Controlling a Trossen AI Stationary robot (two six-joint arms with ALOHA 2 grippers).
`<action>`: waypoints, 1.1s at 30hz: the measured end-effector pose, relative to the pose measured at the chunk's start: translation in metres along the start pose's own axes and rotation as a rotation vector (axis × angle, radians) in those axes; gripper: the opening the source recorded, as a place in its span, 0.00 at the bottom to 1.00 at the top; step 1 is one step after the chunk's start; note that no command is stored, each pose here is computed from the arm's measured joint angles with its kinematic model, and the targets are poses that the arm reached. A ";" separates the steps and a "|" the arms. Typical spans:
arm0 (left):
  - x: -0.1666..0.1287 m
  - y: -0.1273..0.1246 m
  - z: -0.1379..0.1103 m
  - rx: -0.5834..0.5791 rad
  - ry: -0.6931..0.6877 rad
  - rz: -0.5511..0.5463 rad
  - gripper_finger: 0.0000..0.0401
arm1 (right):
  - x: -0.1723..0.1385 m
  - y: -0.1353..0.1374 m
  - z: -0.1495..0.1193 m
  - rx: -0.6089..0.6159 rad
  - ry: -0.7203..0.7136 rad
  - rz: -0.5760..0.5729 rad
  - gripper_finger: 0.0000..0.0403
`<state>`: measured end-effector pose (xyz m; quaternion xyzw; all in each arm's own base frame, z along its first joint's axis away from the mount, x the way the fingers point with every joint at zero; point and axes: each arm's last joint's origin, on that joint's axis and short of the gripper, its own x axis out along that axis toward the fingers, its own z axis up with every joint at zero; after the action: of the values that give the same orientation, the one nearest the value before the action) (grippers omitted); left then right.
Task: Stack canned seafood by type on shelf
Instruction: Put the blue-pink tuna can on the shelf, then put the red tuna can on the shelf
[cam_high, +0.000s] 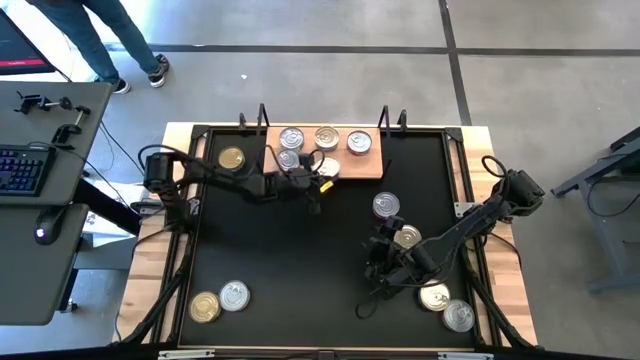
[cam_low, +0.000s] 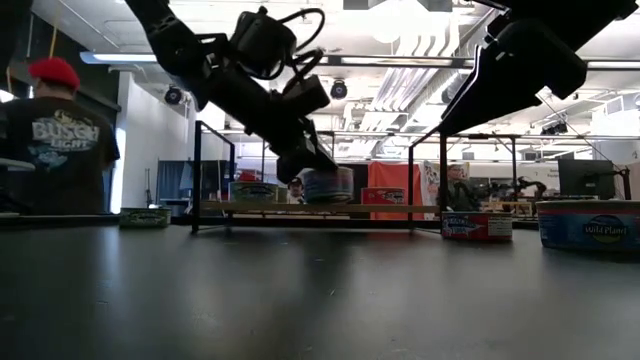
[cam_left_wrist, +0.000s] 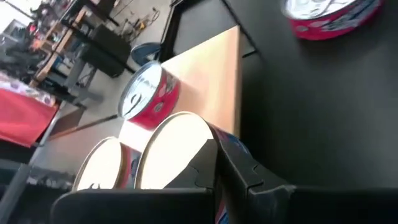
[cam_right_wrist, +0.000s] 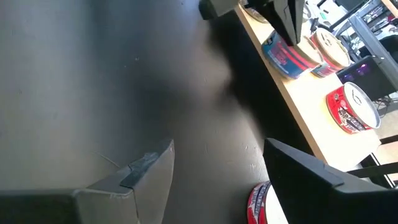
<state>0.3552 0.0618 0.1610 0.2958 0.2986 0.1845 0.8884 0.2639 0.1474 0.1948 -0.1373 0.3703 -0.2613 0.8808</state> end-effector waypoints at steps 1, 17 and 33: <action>0.001 0.002 -0.001 -0.009 0.004 0.012 0.00 | 0.000 0.000 0.000 0.004 0.000 0.000 0.60; -0.005 0.009 0.011 -0.044 -0.066 0.076 0.35 | -0.001 -0.001 -0.001 0.013 -0.015 -0.025 0.60; -0.115 -0.059 0.051 -0.233 0.049 -0.019 0.33 | -0.004 -0.013 -0.040 -0.139 0.139 -0.053 0.60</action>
<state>0.3103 -0.0619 0.2047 0.1832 0.2995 0.2165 0.9110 0.2280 0.1366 0.1750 -0.1892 0.4441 -0.2671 0.8341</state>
